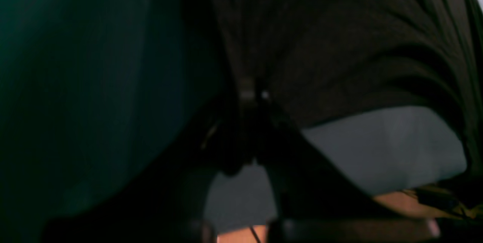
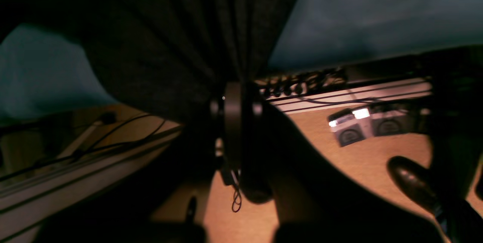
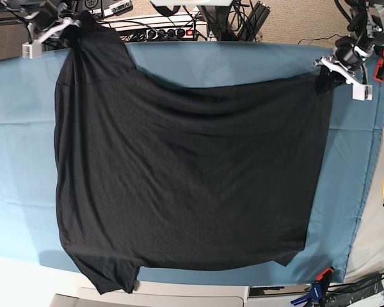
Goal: Fold the T-shirt properly
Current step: 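Lift both shoulder corners up, raising the shirt off the table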
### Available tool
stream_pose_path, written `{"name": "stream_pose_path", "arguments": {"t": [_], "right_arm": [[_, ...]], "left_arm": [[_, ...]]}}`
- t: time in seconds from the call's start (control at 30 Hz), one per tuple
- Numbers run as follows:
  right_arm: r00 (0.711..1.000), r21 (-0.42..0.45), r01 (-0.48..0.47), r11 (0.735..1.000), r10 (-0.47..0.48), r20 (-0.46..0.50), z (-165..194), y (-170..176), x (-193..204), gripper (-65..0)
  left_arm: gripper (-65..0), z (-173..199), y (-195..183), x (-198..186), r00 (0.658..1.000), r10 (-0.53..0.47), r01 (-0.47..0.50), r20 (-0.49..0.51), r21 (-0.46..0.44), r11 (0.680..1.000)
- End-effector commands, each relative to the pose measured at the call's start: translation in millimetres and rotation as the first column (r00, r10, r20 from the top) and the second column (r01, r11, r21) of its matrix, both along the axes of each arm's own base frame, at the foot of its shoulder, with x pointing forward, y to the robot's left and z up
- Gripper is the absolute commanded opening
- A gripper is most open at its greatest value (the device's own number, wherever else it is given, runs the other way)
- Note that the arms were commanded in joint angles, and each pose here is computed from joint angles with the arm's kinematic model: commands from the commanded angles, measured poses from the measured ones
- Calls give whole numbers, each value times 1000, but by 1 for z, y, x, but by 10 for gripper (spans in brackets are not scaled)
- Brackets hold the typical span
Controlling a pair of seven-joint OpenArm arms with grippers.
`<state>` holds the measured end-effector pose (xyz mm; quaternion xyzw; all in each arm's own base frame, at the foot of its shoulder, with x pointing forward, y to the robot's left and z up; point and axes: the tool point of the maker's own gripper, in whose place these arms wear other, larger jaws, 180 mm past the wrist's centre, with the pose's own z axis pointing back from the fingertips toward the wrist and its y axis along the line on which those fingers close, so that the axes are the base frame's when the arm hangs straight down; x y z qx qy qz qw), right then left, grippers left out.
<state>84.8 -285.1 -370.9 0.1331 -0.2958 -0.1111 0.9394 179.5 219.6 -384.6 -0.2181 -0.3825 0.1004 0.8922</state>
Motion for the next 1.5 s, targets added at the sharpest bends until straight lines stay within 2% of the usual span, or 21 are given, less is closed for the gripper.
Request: {"name": "stream_pose_path", "arguments": {"t": [0.0,0.2,0.47,0.67,0.77,1.47], "right_arm": [[1000,-13,-4,1000,4,11,9,-6,-1,-650],[999,-40,48,998,-48,-3,22,-27,-16,-650],[996,-59,89,994,-91,-22,33,-44,-31,-650],[997,-78,50,996,-55,-62,35,-48,-39,-650],[997,-87,22,996,-29,-73,37,-49,-41,-650],[970,-84,8,996,-28,-240,34,-48,-96,-650]], "left_arm": [[-650,7,1,-1,1000,-6,7,18,-6,1000],[-650,-1,-2,-26,999,-18,18,-50,-9,1000],[-650,14,-5,-41,997,-48,49,-55,16,999],[-650,31,14,-53,999,-21,25,-50,82,996],[-650,32,15,-61,998,-13,17,-62,73,997],[-650,22,8,-105,984,-33,40,-177,34,999]]}}
